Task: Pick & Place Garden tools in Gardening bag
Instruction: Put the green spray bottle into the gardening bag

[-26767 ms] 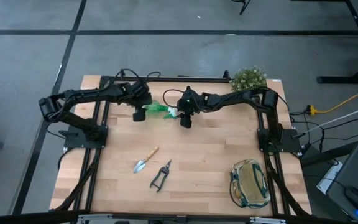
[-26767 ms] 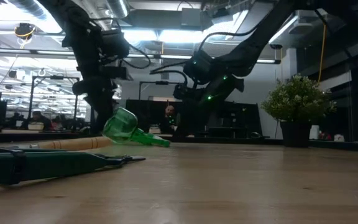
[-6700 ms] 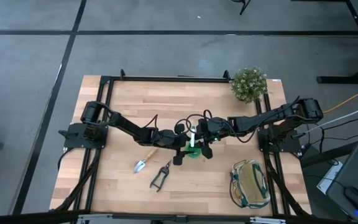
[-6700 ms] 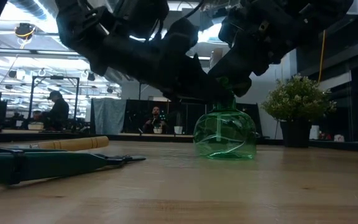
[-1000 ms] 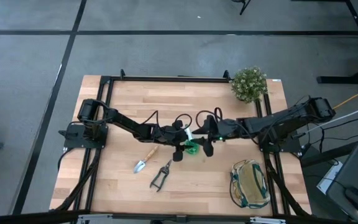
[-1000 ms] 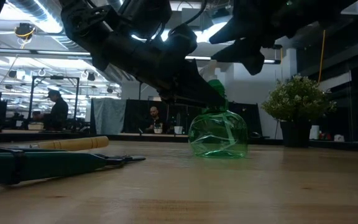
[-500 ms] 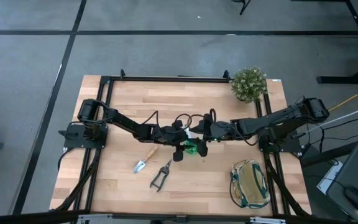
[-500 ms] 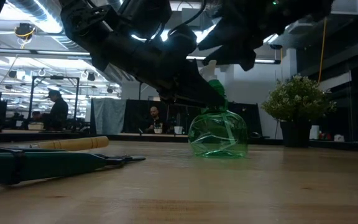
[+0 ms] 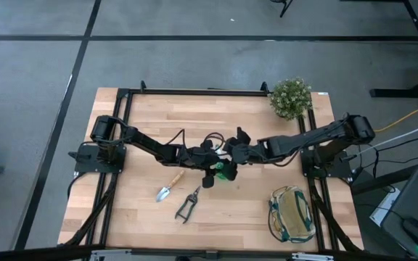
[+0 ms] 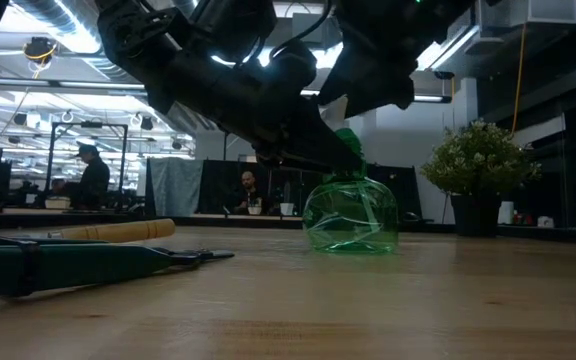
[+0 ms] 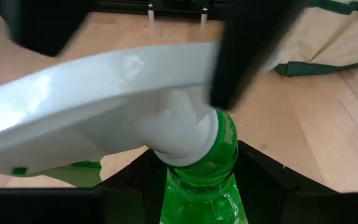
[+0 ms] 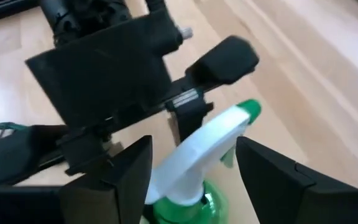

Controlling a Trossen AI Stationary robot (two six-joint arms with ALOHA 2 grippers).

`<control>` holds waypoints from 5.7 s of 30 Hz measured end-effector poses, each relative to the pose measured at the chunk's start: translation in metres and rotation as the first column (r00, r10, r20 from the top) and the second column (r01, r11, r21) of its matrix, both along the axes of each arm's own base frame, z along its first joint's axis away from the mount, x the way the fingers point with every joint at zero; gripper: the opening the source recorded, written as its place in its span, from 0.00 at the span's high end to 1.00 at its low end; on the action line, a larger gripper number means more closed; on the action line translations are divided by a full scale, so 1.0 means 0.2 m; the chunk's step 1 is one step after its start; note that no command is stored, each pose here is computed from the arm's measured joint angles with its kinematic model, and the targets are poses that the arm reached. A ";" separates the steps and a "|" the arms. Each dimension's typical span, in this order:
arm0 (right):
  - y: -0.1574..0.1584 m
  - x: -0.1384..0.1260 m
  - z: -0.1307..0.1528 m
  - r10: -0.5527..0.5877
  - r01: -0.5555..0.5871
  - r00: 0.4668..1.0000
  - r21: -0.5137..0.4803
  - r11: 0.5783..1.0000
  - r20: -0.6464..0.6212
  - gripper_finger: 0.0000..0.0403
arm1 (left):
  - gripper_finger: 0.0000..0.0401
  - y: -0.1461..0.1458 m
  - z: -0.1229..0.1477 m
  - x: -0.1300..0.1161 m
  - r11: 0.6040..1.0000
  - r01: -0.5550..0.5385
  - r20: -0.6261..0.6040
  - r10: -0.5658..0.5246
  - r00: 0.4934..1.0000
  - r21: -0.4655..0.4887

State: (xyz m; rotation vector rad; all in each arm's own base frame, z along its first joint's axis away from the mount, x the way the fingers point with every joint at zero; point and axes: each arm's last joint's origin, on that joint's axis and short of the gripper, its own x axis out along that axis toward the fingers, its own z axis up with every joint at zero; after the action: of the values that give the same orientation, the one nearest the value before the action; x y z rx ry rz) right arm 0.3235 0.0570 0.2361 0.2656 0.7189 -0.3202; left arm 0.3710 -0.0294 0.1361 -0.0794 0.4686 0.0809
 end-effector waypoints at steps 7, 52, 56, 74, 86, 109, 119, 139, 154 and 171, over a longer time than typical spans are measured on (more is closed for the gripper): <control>0.00 -0.01 -0.02 -0.037 0.039 0.999 0.065 0.997 -0.040 0.43 | 0.60 0.00 0.00 0.00 1.000 -0.001 -0.002 0.001 1.000 0.000; 0.14 -0.12 0.04 -0.038 0.044 0.998 0.160 0.986 -0.040 0.91 | 0.61 0.09 -0.01 0.00 0.977 -0.211 0.000 0.211 0.977 -0.024; 0.13 -0.11 0.05 -0.069 0.070 0.998 0.152 0.986 -0.016 0.93 | 0.61 0.12 0.00 0.00 0.972 -0.228 0.002 0.228 0.974 -0.062; 0.05 -0.32 0.13 -0.189 0.186 0.970 -0.039 0.982 -0.151 0.94 | 0.61 0.10 0.00 -0.01 0.985 -0.168 -0.027 0.167 0.986 -0.049; 0.01 -0.27 -0.05 0.092 -0.094 0.995 0.064 0.993 0.039 0.94 | 0.61 0.09 0.00 -0.01 0.990 -0.131 -0.030 0.130 0.991 -0.046; -0.16 -0.28 -0.22 0.079 -0.093 0.992 0.144 0.985 0.099 0.68 | 0.61 0.07 0.00 -0.01 0.993 -0.107 -0.031 0.105 0.994 -0.055; -0.19 -0.28 -0.23 0.146 -0.166 0.985 0.301 0.939 0.088 0.54 | 0.62 0.08 0.02 -0.01 0.992 -0.108 0.001 0.108 0.994 -0.059; -0.23 -0.62 0.03 0.170 -0.185 0.983 0.393 0.901 0.072 0.57 | 0.63 0.13 0.34 -0.10 1.000 -0.007 0.102 0.010 0.995 -0.026; -0.09 -0.80 0.41 0.349 -0.282 0.934 0.765 0.578 0.081 0.59 | 0.63 0.14 0.64 -0.26 0.999 -0.046 0.204 0.046 0.978 -0.006; 0.38 -0.92 0.41 0.698 -0.313 0.688 0.787 0.532 -0.199 0.86 | 0.62 0.15 0.72 -0.36 0.993 -0.106 0.169 0.096 0.981 0.051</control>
State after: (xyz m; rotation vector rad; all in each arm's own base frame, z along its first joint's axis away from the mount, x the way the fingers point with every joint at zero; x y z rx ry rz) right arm 0.1398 0.1331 0.3188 0.6939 1.4021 0.5512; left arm 0.2982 0.0005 0.2799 -0.0503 0.2951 0.1865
